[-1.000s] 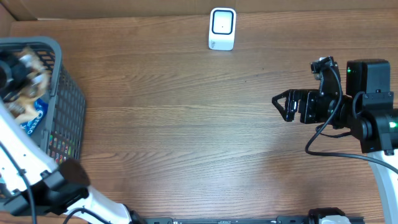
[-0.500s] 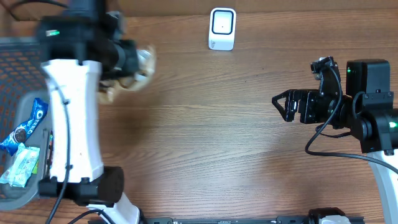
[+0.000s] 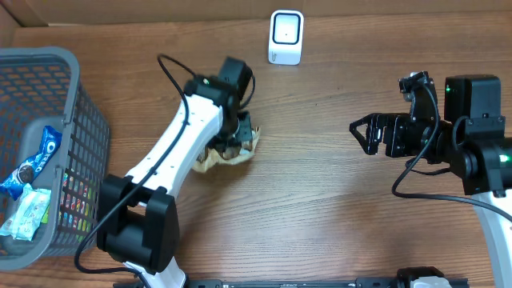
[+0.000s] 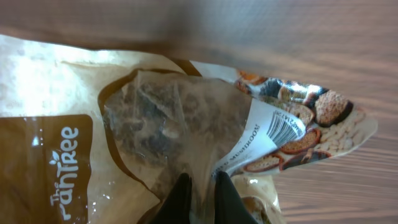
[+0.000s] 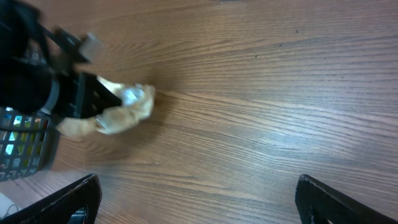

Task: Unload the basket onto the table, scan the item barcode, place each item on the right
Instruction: 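Lift the bread bag out and drop it on the table centre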

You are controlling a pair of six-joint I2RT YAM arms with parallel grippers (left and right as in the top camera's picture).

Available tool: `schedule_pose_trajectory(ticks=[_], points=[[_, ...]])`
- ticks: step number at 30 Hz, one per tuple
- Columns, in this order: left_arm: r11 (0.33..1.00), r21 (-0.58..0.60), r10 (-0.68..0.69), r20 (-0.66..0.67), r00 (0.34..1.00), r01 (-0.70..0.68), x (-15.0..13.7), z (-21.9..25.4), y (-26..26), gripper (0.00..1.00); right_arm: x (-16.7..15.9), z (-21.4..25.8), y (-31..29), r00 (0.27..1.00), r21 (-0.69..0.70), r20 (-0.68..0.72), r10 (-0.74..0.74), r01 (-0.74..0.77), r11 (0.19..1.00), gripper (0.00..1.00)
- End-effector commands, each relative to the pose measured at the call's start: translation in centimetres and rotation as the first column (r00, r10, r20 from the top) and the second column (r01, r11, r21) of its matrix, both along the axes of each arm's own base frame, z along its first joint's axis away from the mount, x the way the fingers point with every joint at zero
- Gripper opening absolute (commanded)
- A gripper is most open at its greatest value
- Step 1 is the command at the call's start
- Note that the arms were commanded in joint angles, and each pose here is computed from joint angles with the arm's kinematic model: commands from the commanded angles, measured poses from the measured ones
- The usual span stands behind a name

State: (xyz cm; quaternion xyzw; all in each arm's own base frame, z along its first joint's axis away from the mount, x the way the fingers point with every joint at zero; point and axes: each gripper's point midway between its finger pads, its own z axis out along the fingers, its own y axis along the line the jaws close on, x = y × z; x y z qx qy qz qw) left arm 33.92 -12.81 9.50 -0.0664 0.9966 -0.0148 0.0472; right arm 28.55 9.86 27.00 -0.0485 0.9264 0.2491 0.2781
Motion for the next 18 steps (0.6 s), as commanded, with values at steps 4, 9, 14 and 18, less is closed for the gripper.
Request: schedule_pose_trajectory(ticks=[4,9,14,18], points=[[0.997,0.039,0.063,-0.041,0.997,-0.062,-1.8,-2.4,1.4,0.42,0.1,0.2,0.3,1.000,0.007,0.006,0.012,-0.012,1.000,1.00],[0.999,0.029,0.037,-0.023,0.999,-0.037,-1.3,-1.6,1.1,0.97,0.2,0.2,0.3,1.000,0.007,0.009,0.012,-0.012,1.000,1.00],[1.000,0.011,-0.024,0.093,0.995,0.023,1.8,4.3,0.8,0.93,0.2,0.3,0.3,1.000,0.007,0.009,0.012,-0.012,1.000,1.00],[0.999,-0.014,0.039,0.234,0.971,-0.036,4.3,12.7,2.6,0.95,0.2,0.2,0.3,1.000,0.007,0.008,0.012,-0.012,1.000,1.00]])
